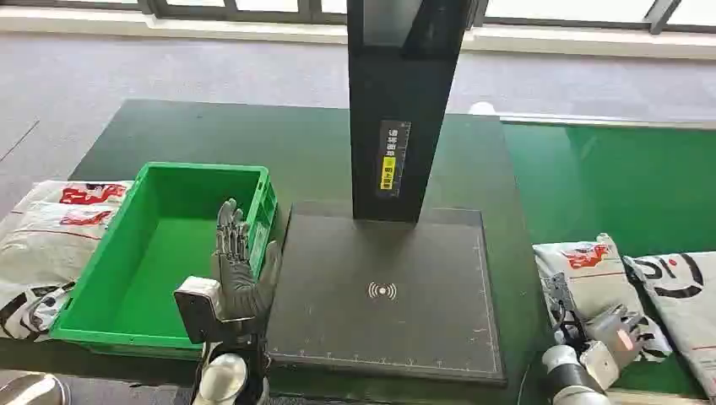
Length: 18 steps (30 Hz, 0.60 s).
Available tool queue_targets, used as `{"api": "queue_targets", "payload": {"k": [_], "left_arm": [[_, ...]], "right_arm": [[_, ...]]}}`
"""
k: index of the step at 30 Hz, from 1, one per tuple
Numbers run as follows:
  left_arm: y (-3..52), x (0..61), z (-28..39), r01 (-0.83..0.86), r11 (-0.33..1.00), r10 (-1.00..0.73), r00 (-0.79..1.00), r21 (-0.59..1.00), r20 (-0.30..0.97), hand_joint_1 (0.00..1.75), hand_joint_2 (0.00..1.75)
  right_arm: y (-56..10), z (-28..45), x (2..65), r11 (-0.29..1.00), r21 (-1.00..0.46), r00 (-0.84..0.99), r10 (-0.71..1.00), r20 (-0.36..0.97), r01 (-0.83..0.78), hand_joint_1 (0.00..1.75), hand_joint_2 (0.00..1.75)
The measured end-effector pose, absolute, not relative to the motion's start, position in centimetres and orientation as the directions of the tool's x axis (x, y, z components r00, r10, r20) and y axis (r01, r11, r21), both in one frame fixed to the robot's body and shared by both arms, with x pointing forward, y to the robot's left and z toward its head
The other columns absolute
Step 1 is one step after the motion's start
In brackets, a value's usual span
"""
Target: Moved the parcel from conveyor to table for the left to box.
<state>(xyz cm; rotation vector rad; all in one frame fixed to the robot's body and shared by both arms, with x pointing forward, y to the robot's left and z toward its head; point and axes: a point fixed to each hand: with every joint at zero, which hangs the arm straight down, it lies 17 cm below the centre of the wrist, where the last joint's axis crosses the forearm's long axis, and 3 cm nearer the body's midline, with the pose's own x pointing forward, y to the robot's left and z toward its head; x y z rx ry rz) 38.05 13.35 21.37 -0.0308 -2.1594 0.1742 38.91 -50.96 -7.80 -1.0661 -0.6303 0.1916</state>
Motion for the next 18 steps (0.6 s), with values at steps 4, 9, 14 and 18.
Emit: {"api": "queue_targets", "payload": {"k": [4, 9, 14, 18], "left_arm": [[13.4, 38.1, 21.4, -0.044, 0.990, 0.088, -0.561, -0.136, 0.823, 0.00, 1.75], [13.4, 38.1, 21.3, -0.048, 0.990, 0.086, -0.561, -0.136, 0.824, 0.00, 1.75], [13.5, 38.1, 21.3, -0.049, 0.990, 0.085, -0.560, -0.135, 0.824, 0.00, 1.75], [13.5, 38.1, 21.3, -0.052, 0.990, 0.083, -0.560, -0.135, 0.824, 0.00, 1.75]], "right_arm": [[-50.4, -8.4, 39.1, 0.504, -0.855, 0.807, 0.451, 0.381, 0.122, 0.00, 1.75], [-49.8, -8.6, 39.3, 0.515, -0.851, 0.804, 0.461, 0.375, 0.102, 1.75, 1.75], [-49.5, -8.7, 39.6, 0.525, -0.846, 0.801, 0.468, 0.373, 0.088, 1.75, 1.75], [-49.6, -8.5, 39.9, 0.517, -0.852, 0.796, 0.478, 0.372, 0.087, 1.75, 1.75]]}}
